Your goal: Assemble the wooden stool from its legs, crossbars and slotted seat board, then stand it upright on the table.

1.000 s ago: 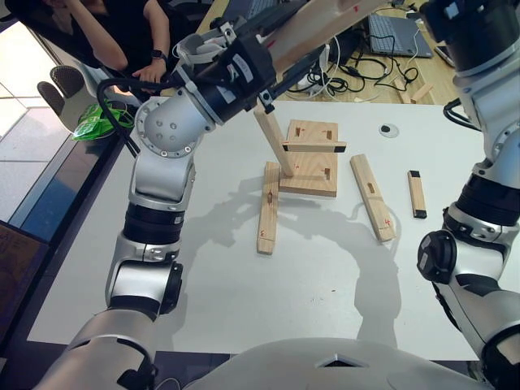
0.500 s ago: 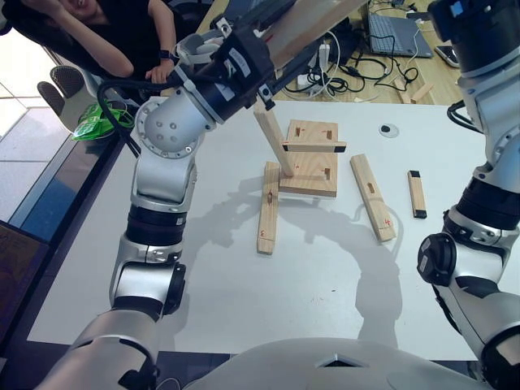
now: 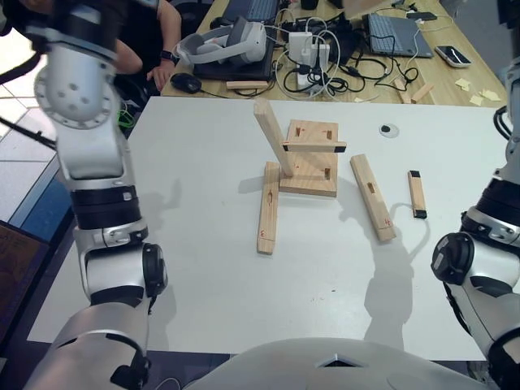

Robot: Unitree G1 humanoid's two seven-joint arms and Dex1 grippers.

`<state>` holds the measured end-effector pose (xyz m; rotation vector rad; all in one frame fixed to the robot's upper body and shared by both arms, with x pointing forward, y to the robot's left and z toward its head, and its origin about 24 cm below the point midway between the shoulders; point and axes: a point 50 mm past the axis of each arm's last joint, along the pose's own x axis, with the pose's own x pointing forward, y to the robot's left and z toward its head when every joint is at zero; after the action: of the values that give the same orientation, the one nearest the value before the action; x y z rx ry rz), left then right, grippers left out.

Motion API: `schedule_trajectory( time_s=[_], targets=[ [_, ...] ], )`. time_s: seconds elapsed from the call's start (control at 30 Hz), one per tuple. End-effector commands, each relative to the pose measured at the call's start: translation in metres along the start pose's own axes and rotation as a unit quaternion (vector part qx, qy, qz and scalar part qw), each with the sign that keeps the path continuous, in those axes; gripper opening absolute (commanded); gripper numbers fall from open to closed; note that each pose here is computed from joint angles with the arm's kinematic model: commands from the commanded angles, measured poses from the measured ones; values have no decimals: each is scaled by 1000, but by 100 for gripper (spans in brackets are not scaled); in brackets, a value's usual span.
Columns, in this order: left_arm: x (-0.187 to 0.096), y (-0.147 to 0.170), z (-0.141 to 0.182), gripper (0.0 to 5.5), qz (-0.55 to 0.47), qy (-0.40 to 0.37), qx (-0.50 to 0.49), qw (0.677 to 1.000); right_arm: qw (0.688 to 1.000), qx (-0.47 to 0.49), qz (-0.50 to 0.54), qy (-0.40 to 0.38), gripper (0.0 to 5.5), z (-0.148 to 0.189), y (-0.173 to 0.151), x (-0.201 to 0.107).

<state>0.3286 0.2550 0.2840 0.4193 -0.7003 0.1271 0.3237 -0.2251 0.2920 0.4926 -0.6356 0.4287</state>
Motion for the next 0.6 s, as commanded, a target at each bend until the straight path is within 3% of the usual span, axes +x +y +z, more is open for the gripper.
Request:
schedule_trajectory(
  time_s=[0.03, 0.13, 0.2, 0.37, 0.6],
  targets=[
    [-24, -29, -93, 515, 8, 241, -149, 959, 993, -58, -84, 62, 101, -19, -34, -20],
    [-31, -82, -118, 540, -79, 320, -177, 927, 983, -74, -124, 117, 101, -37, -52, -40],
    [-39, -114, -124, 540, -130, 349, -178, 911, 971, -65, -160, 167, 101, -56, -66, -74],
    [-67, -142, -137, 540, -182, 380, -185, 888, 960, 15, -175, 219, 101, -73, -63, -131],
    [-86, -169, -131, 540, -271, 358, -224, 865, 963, 111, -136, 202, 101, -62, -47, -129]
  ],
)
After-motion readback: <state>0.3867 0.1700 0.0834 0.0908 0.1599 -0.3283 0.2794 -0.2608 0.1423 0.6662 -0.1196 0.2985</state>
